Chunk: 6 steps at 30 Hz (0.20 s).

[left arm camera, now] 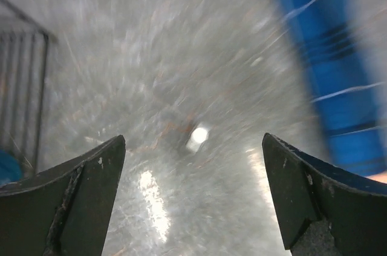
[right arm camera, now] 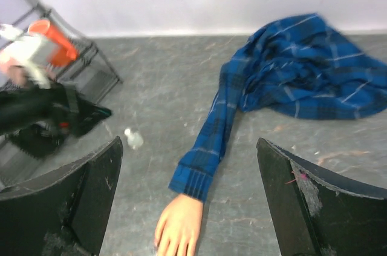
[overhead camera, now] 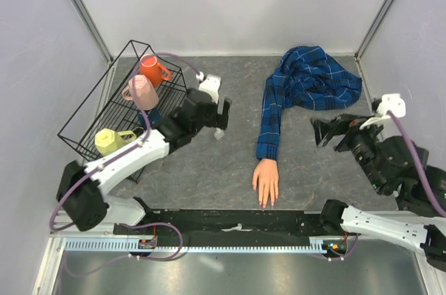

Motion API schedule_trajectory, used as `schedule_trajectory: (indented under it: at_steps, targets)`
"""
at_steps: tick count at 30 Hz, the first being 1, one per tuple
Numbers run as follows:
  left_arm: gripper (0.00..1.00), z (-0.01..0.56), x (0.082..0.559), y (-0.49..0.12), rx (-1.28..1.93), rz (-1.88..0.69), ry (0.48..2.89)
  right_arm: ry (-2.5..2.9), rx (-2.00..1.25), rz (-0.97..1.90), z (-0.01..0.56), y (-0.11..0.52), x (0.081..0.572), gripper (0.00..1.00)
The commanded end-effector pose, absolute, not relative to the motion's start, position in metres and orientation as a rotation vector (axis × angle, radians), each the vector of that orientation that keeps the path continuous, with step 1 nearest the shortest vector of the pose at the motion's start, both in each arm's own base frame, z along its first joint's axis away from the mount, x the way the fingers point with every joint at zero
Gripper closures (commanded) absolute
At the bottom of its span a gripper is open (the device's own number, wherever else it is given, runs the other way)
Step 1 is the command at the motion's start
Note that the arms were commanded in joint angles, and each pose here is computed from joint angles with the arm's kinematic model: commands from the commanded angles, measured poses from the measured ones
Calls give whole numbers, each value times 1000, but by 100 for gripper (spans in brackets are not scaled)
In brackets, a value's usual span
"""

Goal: Paint the nails

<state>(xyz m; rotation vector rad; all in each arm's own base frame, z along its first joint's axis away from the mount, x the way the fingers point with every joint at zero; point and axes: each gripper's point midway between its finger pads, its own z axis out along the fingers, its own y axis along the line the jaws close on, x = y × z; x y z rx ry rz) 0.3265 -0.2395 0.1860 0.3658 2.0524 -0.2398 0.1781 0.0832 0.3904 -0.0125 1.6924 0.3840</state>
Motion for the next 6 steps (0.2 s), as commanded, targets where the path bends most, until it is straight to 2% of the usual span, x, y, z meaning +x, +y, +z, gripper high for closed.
schedule_trajectory:
  at_steps: [1, 2, 3, 4, 6]
  targets:
    - [0, 353, 293, -255, 465, -533, 1817, 1627, 114, 294, 451, 46, 179, 2]
    - [0, 379, 284, -258, 495, -583, 1770, 1584, 148, 333, 476, 36, 174, 2]
    - [0, 403, 268, -264, 564, -661, 1719, 1579, 114, 305, 485, 39, 176, 2]
    - [0, 453, 254, -259, 564, -713, 1609, 1566, 116, 307, 495, 37, 176, 2]
    - [0, 502, 226, -255, 614, -807, 1481, 1533, 107, 307, 519, 34, 175, 2]
